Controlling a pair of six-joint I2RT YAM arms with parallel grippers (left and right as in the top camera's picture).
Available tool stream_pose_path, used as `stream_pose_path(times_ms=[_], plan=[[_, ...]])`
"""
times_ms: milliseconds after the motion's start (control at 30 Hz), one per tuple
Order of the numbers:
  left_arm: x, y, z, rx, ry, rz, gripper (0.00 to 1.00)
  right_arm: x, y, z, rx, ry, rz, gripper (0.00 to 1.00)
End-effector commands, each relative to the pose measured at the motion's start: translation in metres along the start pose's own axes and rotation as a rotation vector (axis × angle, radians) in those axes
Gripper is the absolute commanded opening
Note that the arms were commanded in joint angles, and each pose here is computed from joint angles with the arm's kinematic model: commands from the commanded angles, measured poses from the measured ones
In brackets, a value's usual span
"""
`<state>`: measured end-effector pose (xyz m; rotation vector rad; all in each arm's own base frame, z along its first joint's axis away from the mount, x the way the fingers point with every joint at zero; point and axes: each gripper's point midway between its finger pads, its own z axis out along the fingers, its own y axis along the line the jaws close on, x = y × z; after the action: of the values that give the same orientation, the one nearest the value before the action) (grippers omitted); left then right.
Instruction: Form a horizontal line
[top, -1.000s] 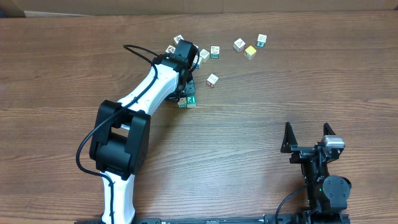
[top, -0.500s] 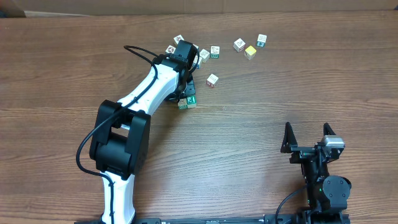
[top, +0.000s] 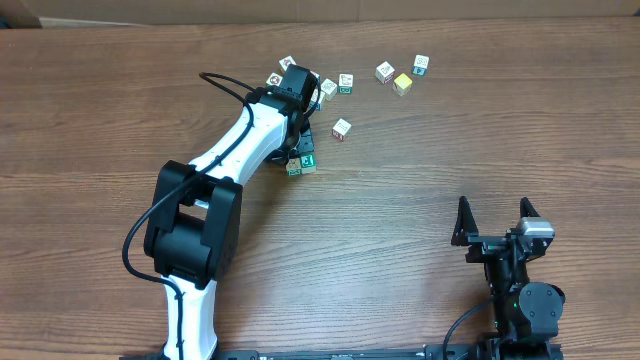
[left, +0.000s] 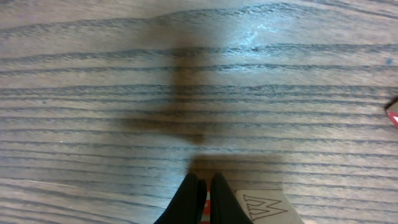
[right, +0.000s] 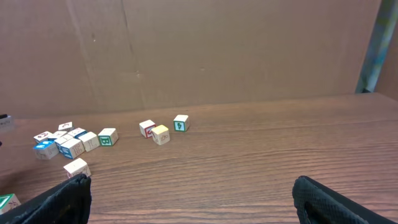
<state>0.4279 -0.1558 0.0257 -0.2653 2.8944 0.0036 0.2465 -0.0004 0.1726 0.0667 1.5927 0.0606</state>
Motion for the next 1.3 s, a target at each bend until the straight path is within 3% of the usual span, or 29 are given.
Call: stream_pose_path(times_ms=[0,200,567,1267], plan=[[-0.025,-0.008,-0.022,0.015,-0.082,0.024,0.04,0.003,0.002,0.000,-0.009,0.000,-0.005,1.00],[-0.049,-0.028,-0.045,0.087,-0.150,-0.005,0.04,0.003,0.002,0.000,-0.009,0.000,-0.005,1.00],[-0.021,-0.050,-0.013,0.094,-0.116,-0.011,0.04,0.003,0.002,0.000,-0.009,0.000,-0.005,1.00],[0.002,-0.038,0.002,0.036,-0.031,-0.011,0.04,0.003,0.002,0.000,-0.009,0.000,-0.005,1.00]])
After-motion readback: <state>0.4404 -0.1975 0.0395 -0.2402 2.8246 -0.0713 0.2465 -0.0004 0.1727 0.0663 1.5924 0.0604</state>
